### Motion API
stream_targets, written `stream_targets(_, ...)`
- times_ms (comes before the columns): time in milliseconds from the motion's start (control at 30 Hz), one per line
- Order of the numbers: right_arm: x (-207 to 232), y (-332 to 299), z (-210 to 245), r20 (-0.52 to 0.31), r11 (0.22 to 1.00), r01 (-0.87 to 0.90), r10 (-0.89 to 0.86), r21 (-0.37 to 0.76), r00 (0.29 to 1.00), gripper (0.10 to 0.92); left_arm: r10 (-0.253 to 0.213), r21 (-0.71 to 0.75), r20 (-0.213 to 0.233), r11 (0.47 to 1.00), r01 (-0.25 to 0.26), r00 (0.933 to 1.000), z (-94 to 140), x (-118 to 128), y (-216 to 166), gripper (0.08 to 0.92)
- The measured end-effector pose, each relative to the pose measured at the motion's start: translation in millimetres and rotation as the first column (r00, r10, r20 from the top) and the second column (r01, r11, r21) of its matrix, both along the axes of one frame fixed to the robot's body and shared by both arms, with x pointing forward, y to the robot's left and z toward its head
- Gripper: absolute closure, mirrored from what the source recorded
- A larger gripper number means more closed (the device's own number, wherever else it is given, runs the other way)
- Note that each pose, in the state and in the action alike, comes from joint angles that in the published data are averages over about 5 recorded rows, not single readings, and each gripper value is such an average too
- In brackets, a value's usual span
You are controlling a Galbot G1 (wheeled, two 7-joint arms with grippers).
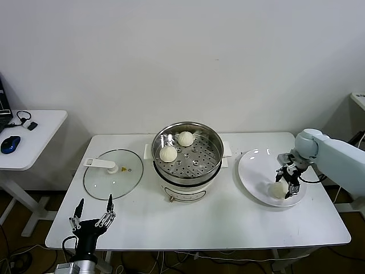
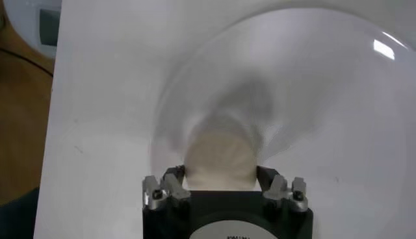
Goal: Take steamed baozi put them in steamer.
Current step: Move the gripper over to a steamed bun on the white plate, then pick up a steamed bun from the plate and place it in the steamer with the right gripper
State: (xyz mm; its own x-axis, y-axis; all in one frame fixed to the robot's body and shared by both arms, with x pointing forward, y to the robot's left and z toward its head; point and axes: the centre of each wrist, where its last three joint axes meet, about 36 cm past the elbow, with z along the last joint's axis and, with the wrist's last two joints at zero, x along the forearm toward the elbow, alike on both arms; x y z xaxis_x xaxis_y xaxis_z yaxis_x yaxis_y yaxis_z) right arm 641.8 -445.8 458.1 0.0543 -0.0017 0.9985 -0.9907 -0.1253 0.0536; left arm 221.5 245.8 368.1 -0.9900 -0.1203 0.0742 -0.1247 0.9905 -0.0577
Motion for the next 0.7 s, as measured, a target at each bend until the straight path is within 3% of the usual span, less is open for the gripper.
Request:
stream_targets(433,1.2,-1.3,14.6,0.013,1.000,-0.012,0.012,0.014,1.000,0.369,-0.002,0.000,-0.003,1.000,0.002,1.0000,-1.3,0.8,-0.5,0.177)
stream_targets(700,5.8,16.0,57.7,0.039,0.994,-0.098,0.097,0.042,0.995,0.369,-0.002,0.000,0.000,1.000,0.002,1.0000,-1.4,2.4,-0.7,0.177)
